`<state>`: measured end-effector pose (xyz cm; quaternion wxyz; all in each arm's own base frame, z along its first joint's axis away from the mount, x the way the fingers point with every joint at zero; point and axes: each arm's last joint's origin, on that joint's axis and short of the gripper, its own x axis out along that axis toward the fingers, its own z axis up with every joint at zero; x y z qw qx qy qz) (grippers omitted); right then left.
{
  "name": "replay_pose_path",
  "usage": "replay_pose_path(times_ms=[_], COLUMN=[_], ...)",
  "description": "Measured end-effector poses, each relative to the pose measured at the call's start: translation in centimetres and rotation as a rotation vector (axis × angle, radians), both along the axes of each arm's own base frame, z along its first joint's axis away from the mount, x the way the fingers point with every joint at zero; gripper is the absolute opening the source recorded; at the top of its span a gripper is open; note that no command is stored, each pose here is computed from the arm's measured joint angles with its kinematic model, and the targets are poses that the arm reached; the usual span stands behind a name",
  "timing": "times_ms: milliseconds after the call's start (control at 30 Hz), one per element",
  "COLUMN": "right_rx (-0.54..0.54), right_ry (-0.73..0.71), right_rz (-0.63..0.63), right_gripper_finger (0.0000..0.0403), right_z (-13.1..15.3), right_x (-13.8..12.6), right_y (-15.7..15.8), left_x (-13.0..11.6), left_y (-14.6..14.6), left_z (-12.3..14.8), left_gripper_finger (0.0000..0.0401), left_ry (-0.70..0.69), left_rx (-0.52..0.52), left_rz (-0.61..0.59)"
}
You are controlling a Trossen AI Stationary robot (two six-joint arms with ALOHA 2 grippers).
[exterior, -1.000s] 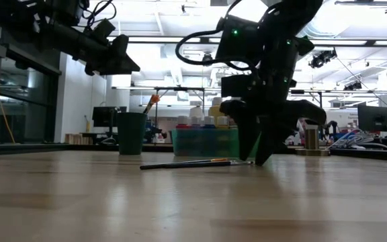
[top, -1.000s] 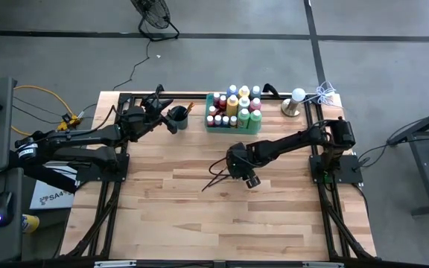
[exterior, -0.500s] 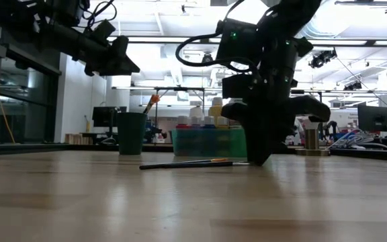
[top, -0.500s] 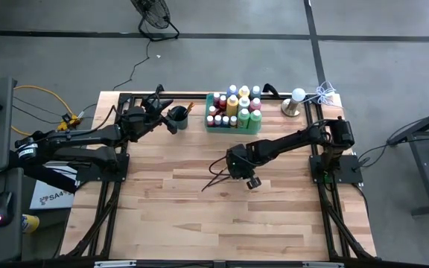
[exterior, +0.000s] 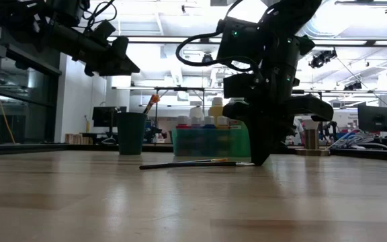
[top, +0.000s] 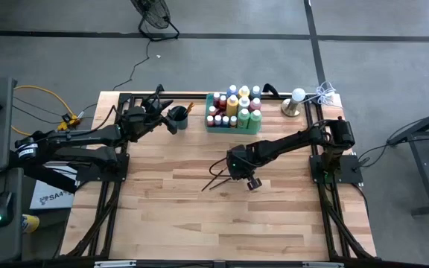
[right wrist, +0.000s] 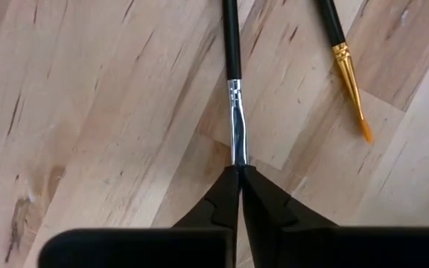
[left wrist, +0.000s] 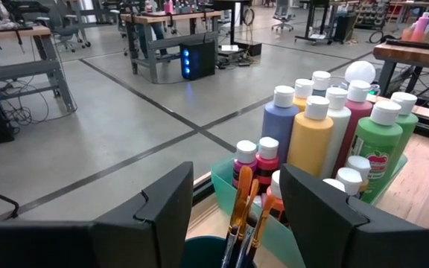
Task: Pick & Place Paint Supplies
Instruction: Put the silver black paint brush into the blue cup
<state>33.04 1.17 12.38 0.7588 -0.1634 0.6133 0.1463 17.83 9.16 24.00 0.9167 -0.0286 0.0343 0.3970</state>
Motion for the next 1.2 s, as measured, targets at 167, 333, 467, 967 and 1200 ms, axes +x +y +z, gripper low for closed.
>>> replay_pose_path(times_ms=[167, 333, 467, 967, 1200], right_rx=[-0.072, -0.167, -0.255, -0.490, -0.502], right_ry=[-0.003, -0.026, -0.065, -0.097, -0.099], right_rz=[0.022, 0.071, 0.122, 0.165, 0.162], right_gripper_finger=[0.0004, 0.0003, 0.0002, 0.0002, 0.0002], right_z=[0.3, 1.6, 2.9, 4.3, 4.4], right_x=[0.2, 1.1, 2.1, 3.0, 3.0], right_y=[0.5, 1.1, 1.6, 1.4, 1.4], left_x=[0.0, 0.0, 0.1, 0.2, 0.2], left_y=[0.0, 0.0, -0.1, -0.2, -0.2], left_z=[0.0, 0.0, 0.0, -0.1, -0.1], left_gripper_finger=[0.0198, 0.0198, 0.0198, 0.0198, 0.0198], left_ry=[-0.006, -0.017, -0.017, -0.024, -0.030], left_rx=[-0.007, -0.017, -0.019, -0.042, -0.051], left_rz=[-0.022, -0.022, -0.036, -0.090, -0.096])
